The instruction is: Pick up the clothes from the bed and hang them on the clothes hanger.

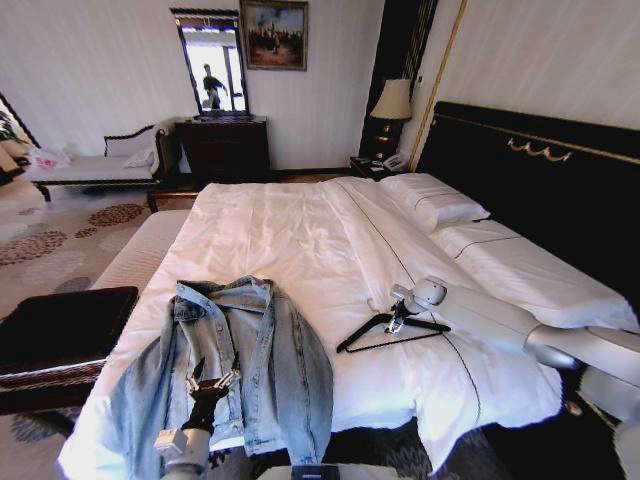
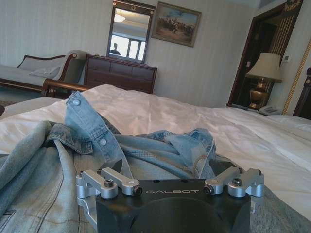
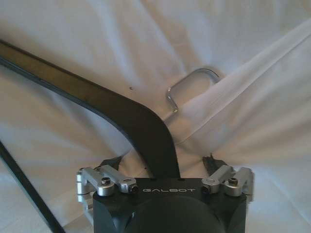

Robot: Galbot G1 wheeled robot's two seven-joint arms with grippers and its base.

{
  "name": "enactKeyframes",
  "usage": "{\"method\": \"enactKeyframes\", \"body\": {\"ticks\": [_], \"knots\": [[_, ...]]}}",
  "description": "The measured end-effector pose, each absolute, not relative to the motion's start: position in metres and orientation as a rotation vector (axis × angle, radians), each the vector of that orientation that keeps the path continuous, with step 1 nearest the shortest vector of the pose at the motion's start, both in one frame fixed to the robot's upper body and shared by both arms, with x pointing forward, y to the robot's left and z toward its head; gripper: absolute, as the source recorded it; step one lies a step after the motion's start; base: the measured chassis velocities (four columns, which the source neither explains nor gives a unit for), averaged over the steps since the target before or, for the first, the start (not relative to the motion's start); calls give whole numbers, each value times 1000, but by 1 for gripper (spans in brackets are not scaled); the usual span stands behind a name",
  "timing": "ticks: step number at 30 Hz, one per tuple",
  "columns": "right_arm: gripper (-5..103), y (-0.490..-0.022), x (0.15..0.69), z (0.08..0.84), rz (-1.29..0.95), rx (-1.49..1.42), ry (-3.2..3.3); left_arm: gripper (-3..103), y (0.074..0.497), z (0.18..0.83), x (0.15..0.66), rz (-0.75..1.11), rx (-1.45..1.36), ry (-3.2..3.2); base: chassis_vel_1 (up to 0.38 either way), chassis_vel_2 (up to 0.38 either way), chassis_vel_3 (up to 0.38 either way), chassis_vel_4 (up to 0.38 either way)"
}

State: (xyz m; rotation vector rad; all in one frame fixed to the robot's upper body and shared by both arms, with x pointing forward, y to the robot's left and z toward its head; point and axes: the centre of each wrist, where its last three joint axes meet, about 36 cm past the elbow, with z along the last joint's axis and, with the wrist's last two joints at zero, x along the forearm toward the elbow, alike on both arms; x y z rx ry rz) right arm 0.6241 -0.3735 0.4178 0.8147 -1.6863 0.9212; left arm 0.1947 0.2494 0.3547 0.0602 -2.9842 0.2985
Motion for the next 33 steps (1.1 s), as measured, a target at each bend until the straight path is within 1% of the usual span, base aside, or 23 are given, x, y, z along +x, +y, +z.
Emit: {"method": "enactKeyframes", "body": {"ticks": [1,2,3,4,5,6,8,11,12,15,16,17,19,27,33], "knots": [[93,-373,624,418,921,815,-1686,100,249,355,195,298,60,-2984,0,0,0,0],[88,-375,626,417,919,813,-1679,100,249,355,195,296,60,-2985,0,0,0,0],[88,-375,626,417,921,815,-1672,100,249,355,194,294,61,-2986,0,0,0,0],[76,-376,626,417,922,824,-1660,100,250,355,194,293,62,-2986,0,0,0,0],[76,-375,626,416,917,829,-1658,100,250,355,194,293,63,-2986,0,0,0,0],[71,-375,626,416,912,833,-1658,100,250,355,194,293,63,-2986,0,0,0,0],[71,-374,625,416,904,838,-1661,100,250,355,194,293,63,-2986,0,0,0,0],[54,-368,625,418,870,860,-1675,100,250,354,195,294,59,-2988,0,0,0,0],[54,-368,625,418,870,860,-1675,100,250,354,195,294,59,-2988,0,0,0,0],[37,-366,627,419,862,867,-1682,100,248,354,195,301,57,-2986,0,0,0,0],[37,-366,627,419,861,868,-1682,100,248,354,195,301,57,-2986,0,0,0,0],[33,-366,627,420,860,869,-1684,100,248,354,195,301,58,-2985,0,0,0,0],[30,-365,627,421,862,875,-1687,100,248,353,195,301,58,-2984,0,0,0,0],[30,-348,622,436,883,925,-1723,100,248,353,195,296,50,-2985,0,0,0,0],[30,-319,609,452,927,1013,-1759,100,246,353,195,300,49,-2984,0,0,0,0]]}}
